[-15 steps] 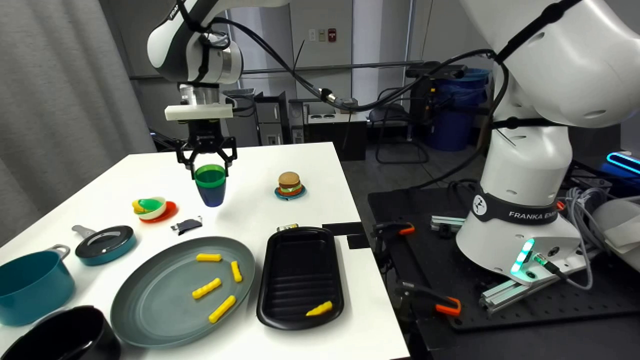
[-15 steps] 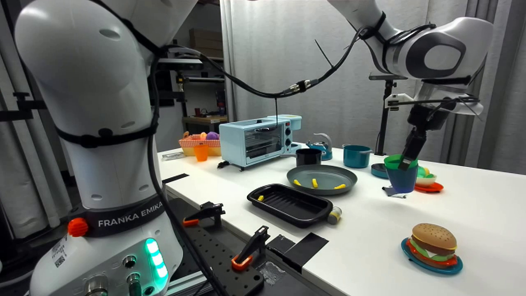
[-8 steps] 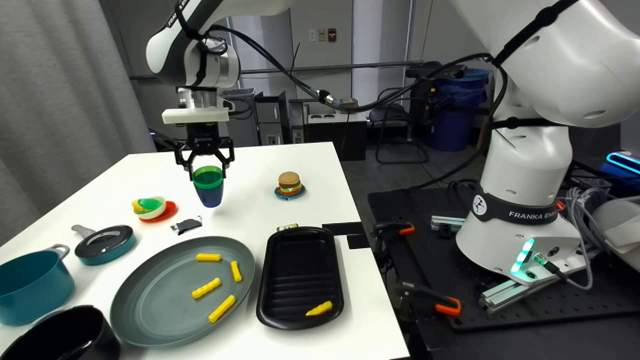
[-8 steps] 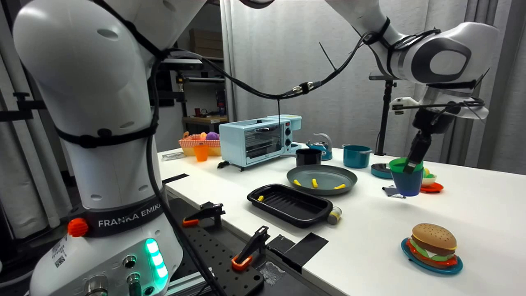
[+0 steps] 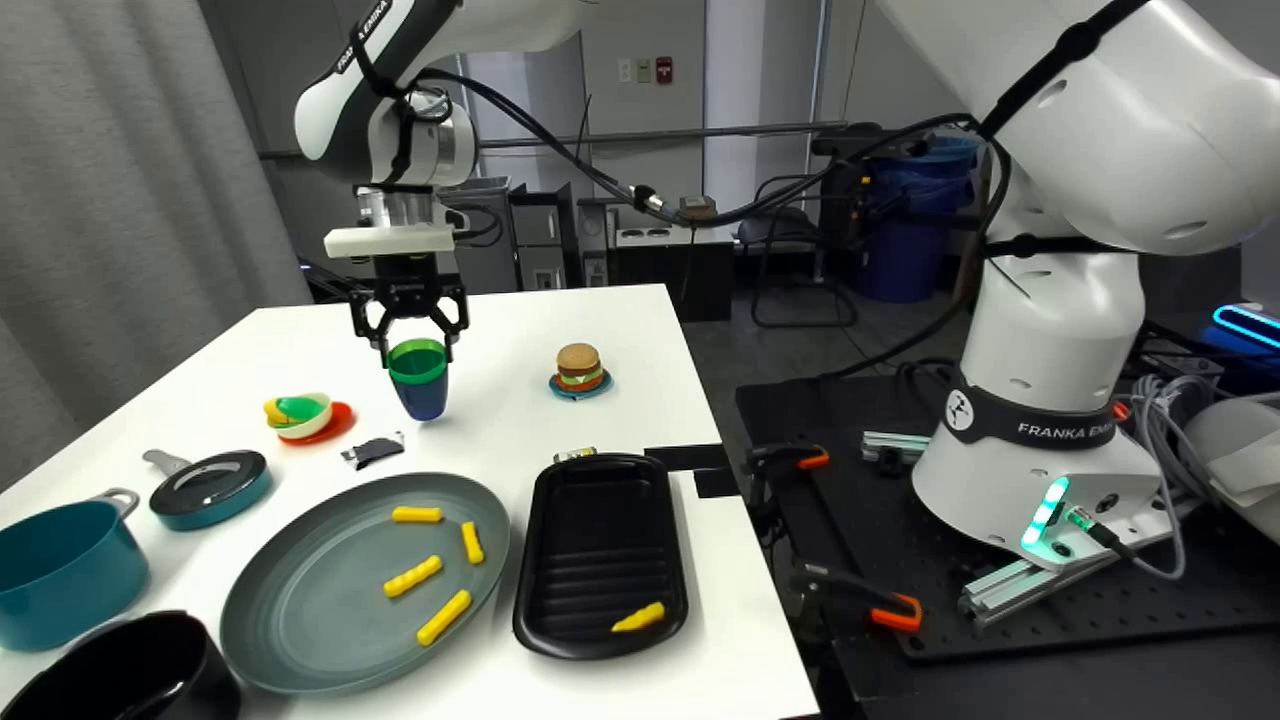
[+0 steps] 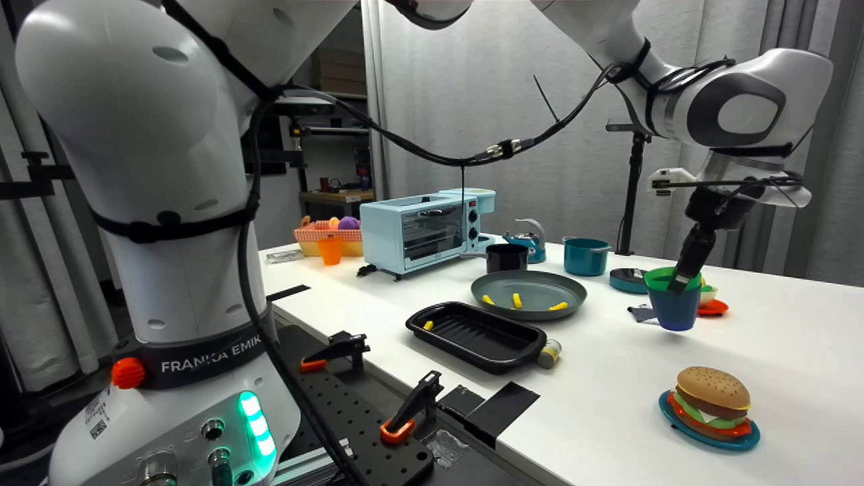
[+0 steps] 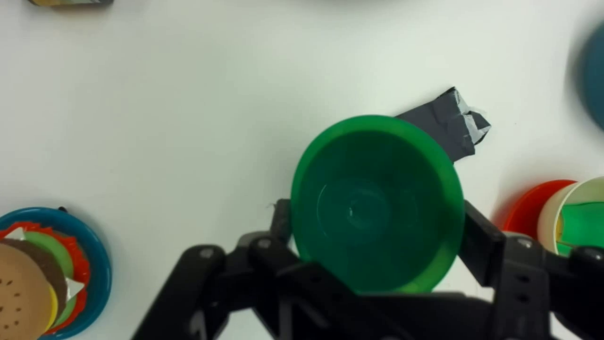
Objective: Pour the chips from the blue cup onto the gray plate
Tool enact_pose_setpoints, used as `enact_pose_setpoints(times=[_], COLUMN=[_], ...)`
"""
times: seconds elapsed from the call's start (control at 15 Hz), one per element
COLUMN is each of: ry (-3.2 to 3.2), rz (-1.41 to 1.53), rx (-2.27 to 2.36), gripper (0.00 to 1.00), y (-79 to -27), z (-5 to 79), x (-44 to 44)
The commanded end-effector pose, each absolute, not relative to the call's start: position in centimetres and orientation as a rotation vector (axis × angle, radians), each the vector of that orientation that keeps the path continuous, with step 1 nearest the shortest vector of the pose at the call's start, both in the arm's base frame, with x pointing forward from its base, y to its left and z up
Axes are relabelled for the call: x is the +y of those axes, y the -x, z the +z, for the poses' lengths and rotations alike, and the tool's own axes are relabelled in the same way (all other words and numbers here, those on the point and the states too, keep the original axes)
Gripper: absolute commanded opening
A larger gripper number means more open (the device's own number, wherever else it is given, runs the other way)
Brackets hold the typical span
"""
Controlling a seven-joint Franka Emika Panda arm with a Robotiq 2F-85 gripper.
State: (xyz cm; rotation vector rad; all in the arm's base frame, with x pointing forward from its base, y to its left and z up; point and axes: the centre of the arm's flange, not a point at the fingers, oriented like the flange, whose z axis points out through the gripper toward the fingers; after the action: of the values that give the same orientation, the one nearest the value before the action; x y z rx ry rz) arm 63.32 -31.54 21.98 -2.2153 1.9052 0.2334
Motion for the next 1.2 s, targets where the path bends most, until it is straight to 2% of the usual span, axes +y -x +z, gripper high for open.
enact_pose_setpoints(times=[0.0, 0.47, 0.53, 0.6, 0.67, 1.13], ry=[2.169, 2.156, 2.153, 2.151, 2.149, 2.137], rz=[0.281, 0.301, 0.306, 0.314, 0.320, 0.346], rx=[1.920, 1.934, 1.936, 1.937, 1.937, 1.924], gripper=[0.57, 0.57, 0.91, 0.96, 1.00, 1.00], y=[-64.9, -65.3, -65.3, -65.3, -65.3, -65.0], z=[22.1, 21.6, 21.6, 21.6, 21.6, 22.7], x=[-32.7, -33.2, -33.3, -33.3, -33.3, -34.0])
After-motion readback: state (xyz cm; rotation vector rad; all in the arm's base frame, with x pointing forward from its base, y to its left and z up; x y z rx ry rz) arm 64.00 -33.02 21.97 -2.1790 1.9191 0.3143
